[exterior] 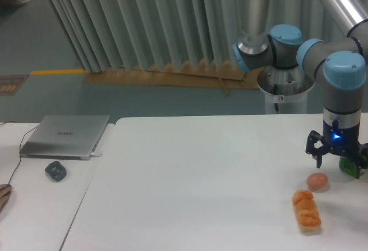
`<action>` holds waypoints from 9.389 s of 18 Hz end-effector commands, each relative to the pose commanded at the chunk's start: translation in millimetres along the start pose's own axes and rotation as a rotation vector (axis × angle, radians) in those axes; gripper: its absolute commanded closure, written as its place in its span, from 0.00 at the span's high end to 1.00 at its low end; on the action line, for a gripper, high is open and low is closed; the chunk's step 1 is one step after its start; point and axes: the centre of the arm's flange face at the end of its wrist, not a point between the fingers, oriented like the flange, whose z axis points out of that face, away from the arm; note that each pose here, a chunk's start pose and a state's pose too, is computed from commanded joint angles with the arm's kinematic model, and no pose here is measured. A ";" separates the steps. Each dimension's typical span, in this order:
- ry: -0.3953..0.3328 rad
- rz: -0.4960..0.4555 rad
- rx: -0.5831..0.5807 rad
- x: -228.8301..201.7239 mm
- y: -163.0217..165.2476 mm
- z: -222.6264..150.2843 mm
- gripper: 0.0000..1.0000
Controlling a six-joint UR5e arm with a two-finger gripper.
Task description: Place the bread in the basket
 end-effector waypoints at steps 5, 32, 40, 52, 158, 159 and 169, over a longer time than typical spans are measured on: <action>-0.002 -0.001 -0.002 0.3 0.6 -0.2 1.00; -0.029 0.000 -0.040 3.9 5.6 2.4 1.00; -0.029 0.000 -0.042 3.7 5.5 3.3 1.00; -0.102 -0.597 -0.030 14.8 -44.7 56.8 1.00; -0.131 0.172 0.007 -203.0 111.2 28.9 1.00; -0.130 0.176 0.005 -207.4 104.6 34.9 1.00; -0.151 0.164 0.017 -211.3 117.4 13.9 1.00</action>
